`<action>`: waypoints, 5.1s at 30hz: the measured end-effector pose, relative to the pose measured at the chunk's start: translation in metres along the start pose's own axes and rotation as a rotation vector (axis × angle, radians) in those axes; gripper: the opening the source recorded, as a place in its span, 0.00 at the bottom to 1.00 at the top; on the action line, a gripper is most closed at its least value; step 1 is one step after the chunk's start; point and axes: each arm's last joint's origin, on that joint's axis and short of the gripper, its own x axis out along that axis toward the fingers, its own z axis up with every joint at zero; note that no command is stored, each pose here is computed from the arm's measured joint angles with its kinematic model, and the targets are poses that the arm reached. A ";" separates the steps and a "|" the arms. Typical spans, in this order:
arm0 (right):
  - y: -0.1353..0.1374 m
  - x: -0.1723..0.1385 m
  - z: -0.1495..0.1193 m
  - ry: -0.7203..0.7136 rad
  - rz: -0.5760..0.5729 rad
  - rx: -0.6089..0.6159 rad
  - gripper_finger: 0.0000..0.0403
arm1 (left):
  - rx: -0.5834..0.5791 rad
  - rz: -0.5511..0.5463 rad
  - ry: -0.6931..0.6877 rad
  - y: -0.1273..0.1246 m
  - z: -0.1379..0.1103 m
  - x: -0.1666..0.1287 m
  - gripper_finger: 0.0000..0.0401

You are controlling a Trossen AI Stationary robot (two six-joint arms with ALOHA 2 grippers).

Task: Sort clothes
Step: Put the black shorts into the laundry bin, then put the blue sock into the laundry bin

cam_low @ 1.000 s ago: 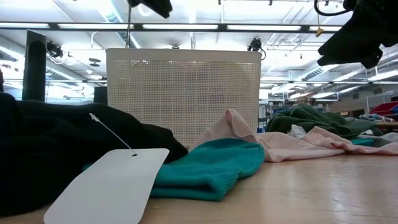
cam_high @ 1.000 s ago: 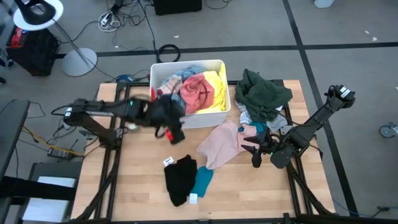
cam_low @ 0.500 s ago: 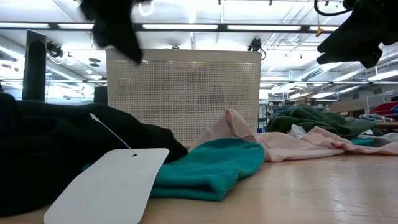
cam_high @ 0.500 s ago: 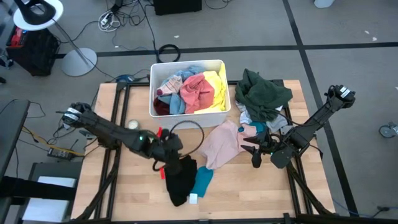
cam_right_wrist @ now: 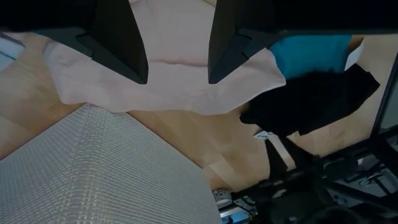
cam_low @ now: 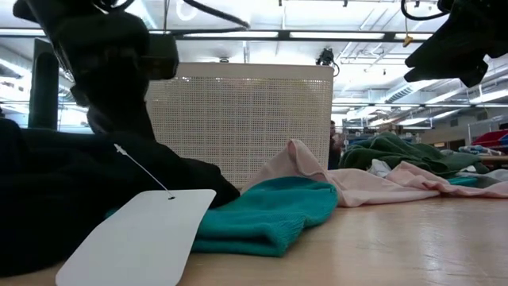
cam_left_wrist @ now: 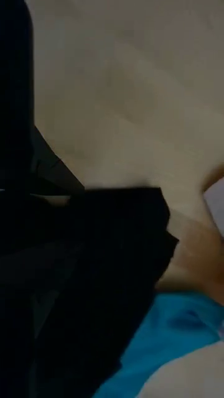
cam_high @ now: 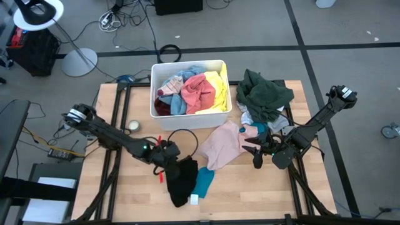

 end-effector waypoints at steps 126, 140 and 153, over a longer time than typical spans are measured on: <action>-0.003 0.005 0.002 0.015 -0.015 -0.006 0.40 | 0.264 -0.022 -0.273 -0.034 0.107 -0.061 0.30; -0.003 0.005 0.002 0.015 -0.016 -0.009 0.40 | 0.222 -0.113 -0.052 -0.031 0.061 0.046 0.30; -0.003 0.005 0.002 0.014 -0.017 -0.018 0.40 | 0.293 0.044 0.169 -0.060 0.067 0.098 0.05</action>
